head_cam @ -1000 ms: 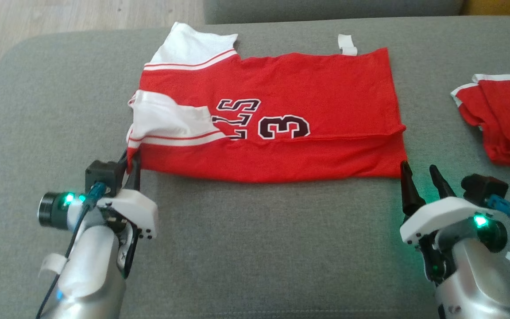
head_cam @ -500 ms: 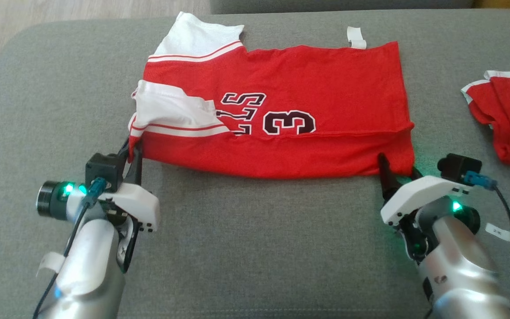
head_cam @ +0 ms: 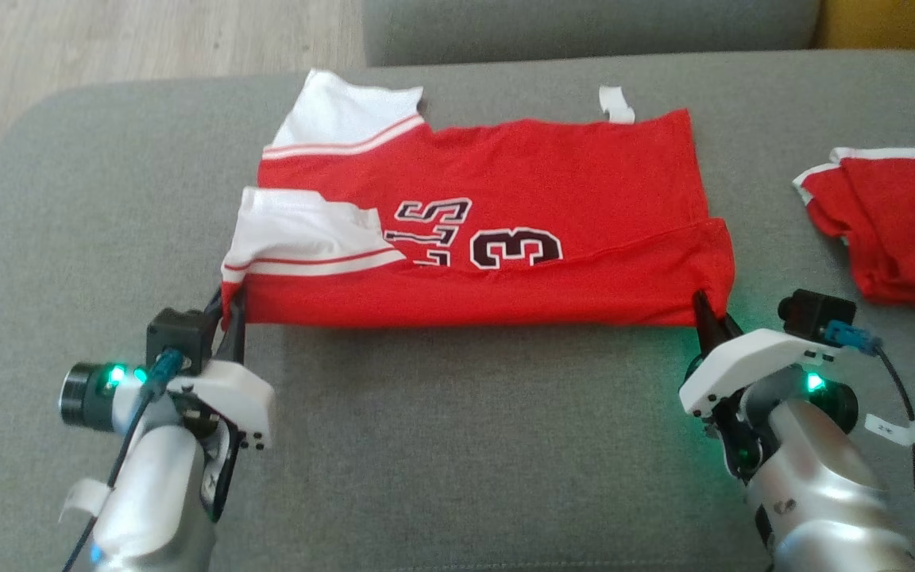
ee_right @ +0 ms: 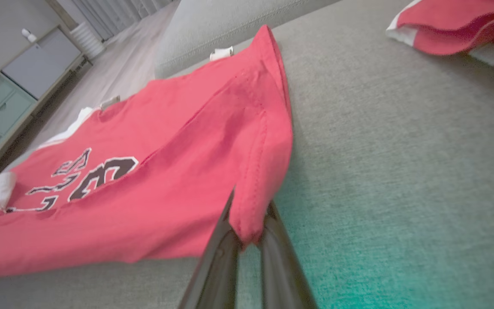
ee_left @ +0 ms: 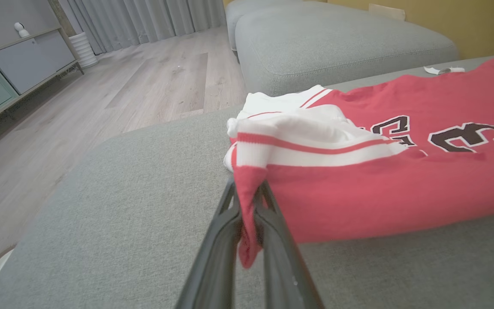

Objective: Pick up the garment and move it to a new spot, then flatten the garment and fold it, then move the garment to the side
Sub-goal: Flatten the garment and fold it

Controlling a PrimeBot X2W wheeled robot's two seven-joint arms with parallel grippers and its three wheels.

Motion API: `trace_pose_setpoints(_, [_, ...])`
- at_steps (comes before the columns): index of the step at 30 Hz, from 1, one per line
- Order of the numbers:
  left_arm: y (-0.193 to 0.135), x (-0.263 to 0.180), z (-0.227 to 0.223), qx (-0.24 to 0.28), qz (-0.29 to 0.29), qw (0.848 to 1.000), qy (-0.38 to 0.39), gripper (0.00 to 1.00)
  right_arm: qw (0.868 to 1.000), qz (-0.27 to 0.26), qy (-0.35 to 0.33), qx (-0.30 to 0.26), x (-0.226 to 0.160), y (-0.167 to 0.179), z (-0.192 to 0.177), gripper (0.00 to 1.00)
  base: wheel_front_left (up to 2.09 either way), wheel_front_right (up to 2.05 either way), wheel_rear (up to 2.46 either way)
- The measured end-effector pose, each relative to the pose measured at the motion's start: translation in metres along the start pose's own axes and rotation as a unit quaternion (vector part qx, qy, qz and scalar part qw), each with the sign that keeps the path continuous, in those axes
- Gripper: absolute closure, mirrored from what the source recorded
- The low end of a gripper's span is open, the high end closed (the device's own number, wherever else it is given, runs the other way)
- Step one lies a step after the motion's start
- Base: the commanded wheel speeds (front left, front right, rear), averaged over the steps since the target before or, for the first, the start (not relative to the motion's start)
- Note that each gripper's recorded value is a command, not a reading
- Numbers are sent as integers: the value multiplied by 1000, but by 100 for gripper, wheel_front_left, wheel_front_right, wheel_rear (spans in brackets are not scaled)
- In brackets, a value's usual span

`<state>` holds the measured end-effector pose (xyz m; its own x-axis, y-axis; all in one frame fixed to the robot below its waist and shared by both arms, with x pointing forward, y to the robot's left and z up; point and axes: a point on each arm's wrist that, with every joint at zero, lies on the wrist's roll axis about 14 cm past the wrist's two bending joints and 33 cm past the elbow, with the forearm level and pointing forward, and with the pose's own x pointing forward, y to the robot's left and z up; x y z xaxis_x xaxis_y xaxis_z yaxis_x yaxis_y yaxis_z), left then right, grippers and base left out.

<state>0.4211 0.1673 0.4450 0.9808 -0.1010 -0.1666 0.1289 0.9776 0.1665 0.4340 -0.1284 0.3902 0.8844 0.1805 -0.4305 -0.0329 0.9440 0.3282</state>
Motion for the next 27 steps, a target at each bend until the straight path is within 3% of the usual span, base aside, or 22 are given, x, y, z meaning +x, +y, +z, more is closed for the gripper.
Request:
trace_pose_setpoints(7, [-3,-16,6,4,-5,1000,-10,100,1000,7,-18,15,-16,5,15,100,0,0,0])
trace_pose_setpoints(15, [-12,-45,-7,-9,-20,1000,8,100,999,-2,31,33,-52,-6,-28,100,0,0,0])
trace_pose_setpoints(21, [-22,-60,-19,-20,-29,999,25,100,998,-11,35,48,-67,-15,-40,100,0,0,0])
trace_pose_setpoints(22, [-23,-62,-20,-23,-30,999,27,100,998,-14,33,51,-70,-18,-41,84,0,0,0])
trace_pose_setpoints(23, [-24,-62,-20,-25,-32,999,28,100,998,-16,31,50,-72,-20,-41,0,0,0,0])
trace_pose_setpoints(24, [-25,-63,-20,-28,-32,999,29,75,998,-17,27,46,-74,-21,-41,0,0,0,0])
trace_pose_setpoints(25, [-26,-62,-20,-30,-31,999,30,27,999,-19,23,46,-75,-22,-39,0,0,0,0])
trace_pose_setpoints(26, [-26,-61,-18,-31,-30,999,29,0,999,-20,18,44,-76,-23,-37,0,0,0,0])
trace_pose_setpoints(27, [-25,-60,-17,-30,-28,999,27,0,999,-21,12,39,-77,-24,-33,0,0,0,0])
